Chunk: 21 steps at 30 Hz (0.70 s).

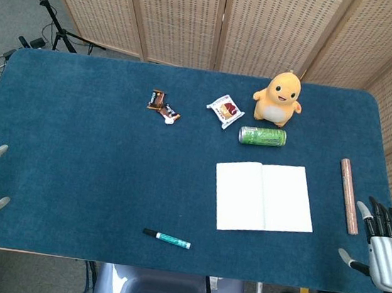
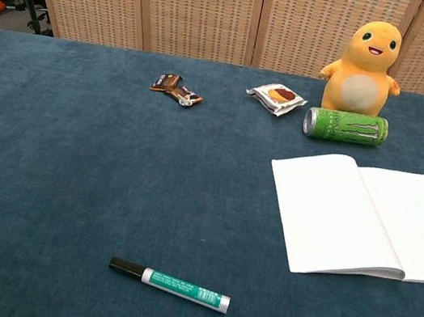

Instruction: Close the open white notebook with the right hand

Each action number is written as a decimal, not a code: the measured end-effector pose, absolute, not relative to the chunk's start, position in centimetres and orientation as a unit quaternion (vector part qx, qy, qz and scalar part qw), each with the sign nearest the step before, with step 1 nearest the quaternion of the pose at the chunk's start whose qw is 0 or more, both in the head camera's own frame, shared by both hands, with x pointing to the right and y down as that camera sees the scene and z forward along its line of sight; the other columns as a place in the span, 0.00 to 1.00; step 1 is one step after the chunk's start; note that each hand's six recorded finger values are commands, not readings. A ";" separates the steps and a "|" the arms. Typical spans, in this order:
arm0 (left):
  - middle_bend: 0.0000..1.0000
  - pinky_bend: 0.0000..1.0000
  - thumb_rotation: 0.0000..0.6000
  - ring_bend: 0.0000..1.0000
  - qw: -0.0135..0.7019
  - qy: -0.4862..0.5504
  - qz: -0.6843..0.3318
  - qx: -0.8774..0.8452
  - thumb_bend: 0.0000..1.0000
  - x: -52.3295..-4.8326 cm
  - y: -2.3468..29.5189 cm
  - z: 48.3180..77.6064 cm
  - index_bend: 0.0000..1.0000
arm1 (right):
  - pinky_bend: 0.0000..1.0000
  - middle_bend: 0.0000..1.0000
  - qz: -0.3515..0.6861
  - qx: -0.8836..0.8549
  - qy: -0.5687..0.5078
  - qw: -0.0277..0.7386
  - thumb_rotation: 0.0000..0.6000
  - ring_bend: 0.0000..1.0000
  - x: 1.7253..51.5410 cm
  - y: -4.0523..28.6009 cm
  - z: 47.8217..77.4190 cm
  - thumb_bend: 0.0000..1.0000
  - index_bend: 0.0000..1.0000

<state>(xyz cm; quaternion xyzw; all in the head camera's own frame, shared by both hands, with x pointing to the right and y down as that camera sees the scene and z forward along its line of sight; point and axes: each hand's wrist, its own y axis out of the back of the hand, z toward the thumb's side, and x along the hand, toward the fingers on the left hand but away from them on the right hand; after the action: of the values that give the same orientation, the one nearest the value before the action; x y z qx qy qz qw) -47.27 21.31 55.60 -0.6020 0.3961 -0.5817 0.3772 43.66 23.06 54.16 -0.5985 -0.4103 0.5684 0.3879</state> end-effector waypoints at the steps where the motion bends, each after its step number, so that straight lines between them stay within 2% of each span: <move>1: 0.00 0.00 1.00 0.00 0.377 0.397 -0.582 -0.602 0.00 -47.3 21.3 55.6 0.00 | 0.00 0.00 0.569 -0.598 -0.410 0.388 1.00 0.00 43.7 23.1 54.2 0.00 0.00; 13: 0.00 0.00 1.00 0.00 0.373 0.398 -0.581 -0.604 0.00 -47.3 21.4 55.5 0.00 | 0.00 0.00 0.563 -0.614 -0.394 0.389 1.00 0.00 43.1 23.2 54.6 0.00 0.00; 17: 0.00 0.00 1.00 0.00 0.370 0.405 -0.574 -0.608 0.00 -47.3 21.3 55.1 0.00 | 0.00 0.00 0.536 -0.657 -0.359 0.390 1.00 0.00 41.6 23.3 55.5 0.00 0.00; 21: 0.00 0.00 1.00 0.00 0.366 0.410 -0.571 -0.610 0.00 -47.5 21.2 54.8 0.00 | 0.00 0.00 0.503 -0.701 -0.295 0.411 1.00 0.00 39.2 23.7 57.8 0.00 0.00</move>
<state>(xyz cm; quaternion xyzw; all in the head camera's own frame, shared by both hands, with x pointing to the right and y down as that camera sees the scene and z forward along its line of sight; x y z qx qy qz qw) -47.53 21.15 54.84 -0.6098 0.4100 -0.5709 0.3662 39.25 23.70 57.77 -0.7011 -0.2953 0.5028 0.4105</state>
